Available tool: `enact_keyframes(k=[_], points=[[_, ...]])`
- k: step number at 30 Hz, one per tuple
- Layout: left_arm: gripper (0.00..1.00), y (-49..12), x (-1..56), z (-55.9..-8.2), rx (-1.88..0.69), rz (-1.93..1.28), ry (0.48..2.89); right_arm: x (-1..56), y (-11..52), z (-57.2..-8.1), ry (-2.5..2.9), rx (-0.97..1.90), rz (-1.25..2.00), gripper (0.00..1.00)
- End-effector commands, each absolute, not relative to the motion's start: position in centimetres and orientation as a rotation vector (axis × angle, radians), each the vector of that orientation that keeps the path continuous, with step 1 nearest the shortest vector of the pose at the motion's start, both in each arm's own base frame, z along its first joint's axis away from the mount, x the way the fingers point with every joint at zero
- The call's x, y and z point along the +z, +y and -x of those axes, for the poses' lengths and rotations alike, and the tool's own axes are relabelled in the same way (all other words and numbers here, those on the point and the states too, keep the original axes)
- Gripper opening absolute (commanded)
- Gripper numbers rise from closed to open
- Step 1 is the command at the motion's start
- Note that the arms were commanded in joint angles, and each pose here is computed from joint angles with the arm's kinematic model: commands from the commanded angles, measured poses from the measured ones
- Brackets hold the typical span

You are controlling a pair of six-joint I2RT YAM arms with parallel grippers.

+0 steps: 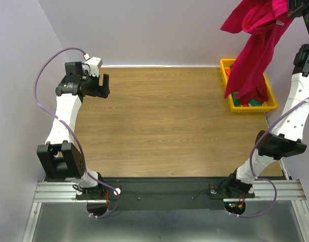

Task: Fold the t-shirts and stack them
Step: Move the tshirt to the center of the board

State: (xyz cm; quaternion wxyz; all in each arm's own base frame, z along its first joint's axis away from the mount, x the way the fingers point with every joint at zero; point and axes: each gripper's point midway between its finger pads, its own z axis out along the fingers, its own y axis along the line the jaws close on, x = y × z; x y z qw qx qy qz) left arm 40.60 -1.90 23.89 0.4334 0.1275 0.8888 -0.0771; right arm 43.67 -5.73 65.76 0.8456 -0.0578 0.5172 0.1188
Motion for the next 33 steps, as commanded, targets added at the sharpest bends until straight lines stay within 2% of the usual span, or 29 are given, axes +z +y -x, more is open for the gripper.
enact_keyframes(k=[1,10,16,23,29,30,31,33], points=[[0.98,-1.8,26.5,-41.0,-0.202,-0.315,2.147,73.3,-0.6,-36.5,0.810,0.343,0.280,0.01],[0.98,-1.5,27.6,-40.6,-0.230,-0.263,2.118,73.6,8.1,-34.4,0.769,0.615,0.386,0.00],[0.98,-1.4,28.7,-39.9,-0.231,-0.232,2.090,70.8,13.3,-35.1,0.843,0.797,0.403,0.00],[0.98,-1.2,29.5,-38.7,-0.226,-0.213,2.078,64.3,19.3,-36.6,1.025,0.990,0.379,0.01],[0.98,-1.0,29.5,-37.2,-0.198,-0.230,2.071,53.0,22.4,-39.0,1.294,1.046,0.340,0.01],[0.98,-1.1,29.1,-36.9,-0.200,-0.237,2.079,49.3,23.4,-39.6,1.386,1.072,0.356,0.09],[0.98,-1.2,29.2,-36.7,-0.200,-0.247,2.073,47.4,24.0,-40.0,1.433,1.082,0.364,0.37],[0.98,-1.3,28.9,-36.4,-0.204,-0.267,2.073,43.6,25.2,-40.5,1.541,1.097,0.375,0.62]])
